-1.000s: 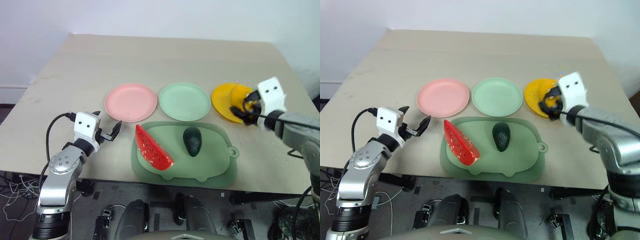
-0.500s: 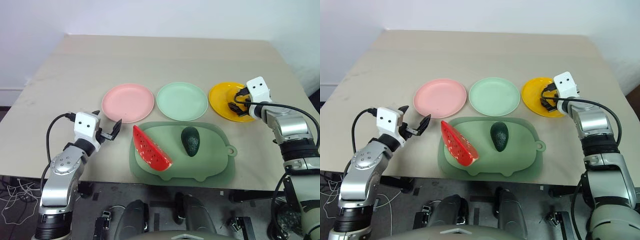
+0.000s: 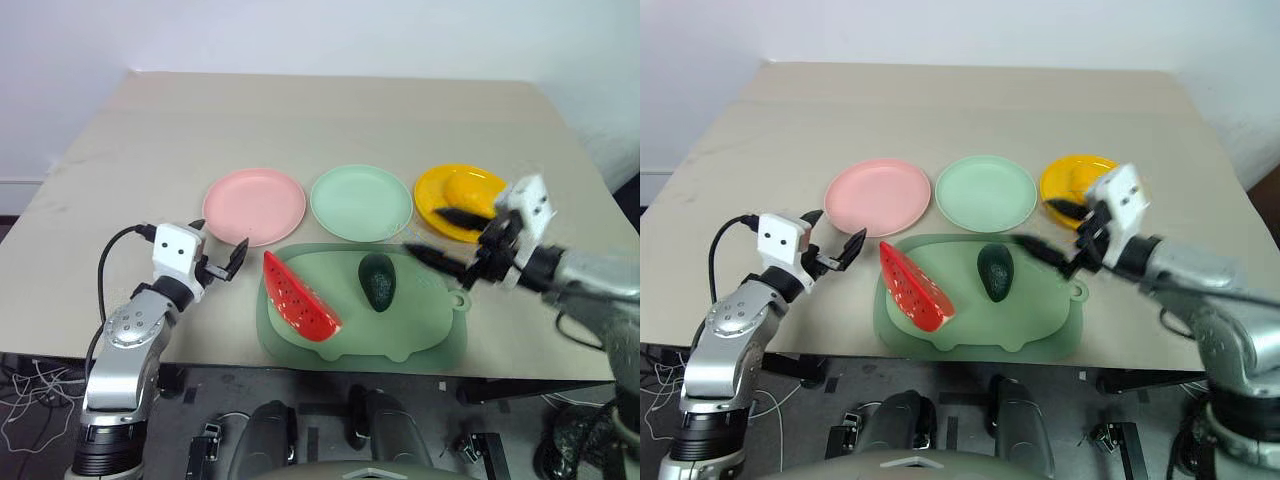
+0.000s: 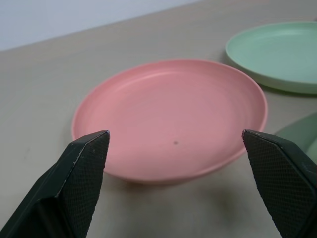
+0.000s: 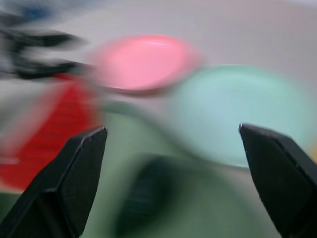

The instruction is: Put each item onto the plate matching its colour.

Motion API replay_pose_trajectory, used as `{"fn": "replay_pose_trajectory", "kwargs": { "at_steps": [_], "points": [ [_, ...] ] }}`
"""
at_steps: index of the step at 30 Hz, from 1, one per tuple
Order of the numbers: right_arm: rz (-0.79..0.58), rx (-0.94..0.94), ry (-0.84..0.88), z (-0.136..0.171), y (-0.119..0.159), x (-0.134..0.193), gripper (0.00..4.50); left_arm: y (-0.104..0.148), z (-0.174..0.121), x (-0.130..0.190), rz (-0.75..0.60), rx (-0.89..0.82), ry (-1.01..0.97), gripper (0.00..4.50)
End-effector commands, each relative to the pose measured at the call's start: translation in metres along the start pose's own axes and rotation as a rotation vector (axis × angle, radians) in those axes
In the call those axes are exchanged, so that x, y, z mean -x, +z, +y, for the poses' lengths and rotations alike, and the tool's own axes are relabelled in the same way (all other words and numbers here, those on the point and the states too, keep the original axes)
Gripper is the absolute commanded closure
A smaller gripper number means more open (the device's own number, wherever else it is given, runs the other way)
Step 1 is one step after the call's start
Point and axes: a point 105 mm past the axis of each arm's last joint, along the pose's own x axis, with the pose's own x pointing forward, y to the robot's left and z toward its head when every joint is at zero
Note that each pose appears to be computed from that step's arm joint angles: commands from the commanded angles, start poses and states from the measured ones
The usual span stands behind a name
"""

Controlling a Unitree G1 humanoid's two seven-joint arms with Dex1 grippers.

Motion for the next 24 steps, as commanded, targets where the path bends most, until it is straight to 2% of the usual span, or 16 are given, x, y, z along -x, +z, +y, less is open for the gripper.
{"fn": "replay_pose_trajectory", "kwargs": {
  "at_steps": [1, 11, 24],
  "points": [
    [0.058, -0.032, -0.028, 0.014, -0.012, -0.014, 0.03, 0.009, 0.0, -0.002, -0.033, -0.023, -0.009, 0.0],
    [0.152, -0.004, -0.195, -0.003, -0.034, -0.034, 0.03, 0.01, -0.002, 0.001, -0.036, -0.023, -0.004, 0.0],
    [0.257, 0.05, -0.226, -0.011, -0.057, -0.044, 0.03, 0.009, -0.001, 0.002, -0.038, -0.023, 0.009, 0.0]
  ]
}}
